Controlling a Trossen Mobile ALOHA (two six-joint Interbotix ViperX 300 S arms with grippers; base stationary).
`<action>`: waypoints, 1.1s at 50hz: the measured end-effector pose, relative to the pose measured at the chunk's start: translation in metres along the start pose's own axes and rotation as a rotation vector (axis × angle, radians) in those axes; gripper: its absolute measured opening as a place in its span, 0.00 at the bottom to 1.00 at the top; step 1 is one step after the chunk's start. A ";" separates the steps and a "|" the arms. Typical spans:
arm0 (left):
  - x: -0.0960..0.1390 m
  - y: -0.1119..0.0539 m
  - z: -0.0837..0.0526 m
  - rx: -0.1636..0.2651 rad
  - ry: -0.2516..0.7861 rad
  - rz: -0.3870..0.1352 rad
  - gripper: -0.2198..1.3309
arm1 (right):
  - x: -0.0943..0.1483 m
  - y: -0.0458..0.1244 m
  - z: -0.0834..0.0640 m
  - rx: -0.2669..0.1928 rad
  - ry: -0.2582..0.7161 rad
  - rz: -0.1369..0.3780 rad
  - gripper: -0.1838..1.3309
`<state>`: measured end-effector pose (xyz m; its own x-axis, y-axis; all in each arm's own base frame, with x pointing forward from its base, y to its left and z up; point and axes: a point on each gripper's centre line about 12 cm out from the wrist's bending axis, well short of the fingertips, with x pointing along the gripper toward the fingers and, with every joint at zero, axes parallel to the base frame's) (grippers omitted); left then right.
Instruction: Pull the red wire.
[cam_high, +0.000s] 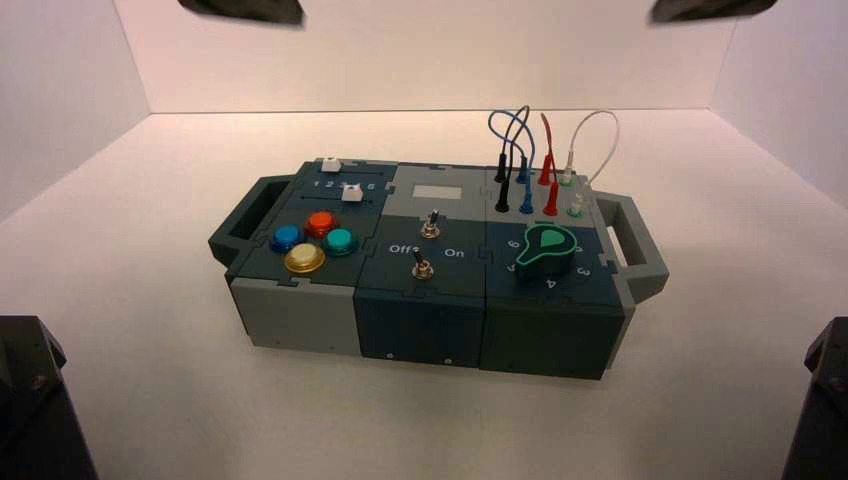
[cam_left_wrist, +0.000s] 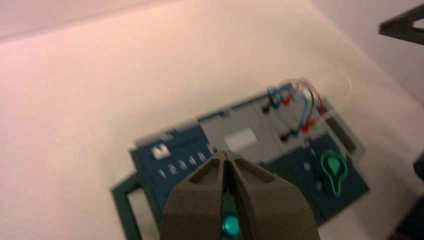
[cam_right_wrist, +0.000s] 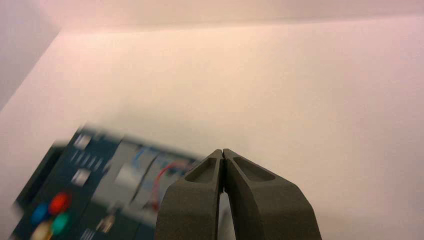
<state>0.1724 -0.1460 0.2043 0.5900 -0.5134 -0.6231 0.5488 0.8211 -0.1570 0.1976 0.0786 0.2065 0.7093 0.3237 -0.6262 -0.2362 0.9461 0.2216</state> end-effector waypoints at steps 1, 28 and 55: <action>0.002 -0.001 -0.002 0.002 0.012 -0.003 0.04 | 0.001 0.003 -0.003 -0.006 0.015 0.010 0.02; 0.025 -0.013 -0.019 0.042 0.136 -0.028 0.04 | 0.044 0.044 -0.043 -0.083 0.390 0.099 0.56; 0.027 -0.024 -0.019 0.068 0.150 -0.057 0.04 | 0.071 0.028 -0.056 -0.104 0.484 0.024 0.56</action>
<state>0.1639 -0.1742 0.1768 0.4647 -0.5117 -0.7226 0.6208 0.7702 -0.1462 0.2044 0.1287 0.1260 0.3183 0.2894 -0.9027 -0.3317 0.9261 0.1799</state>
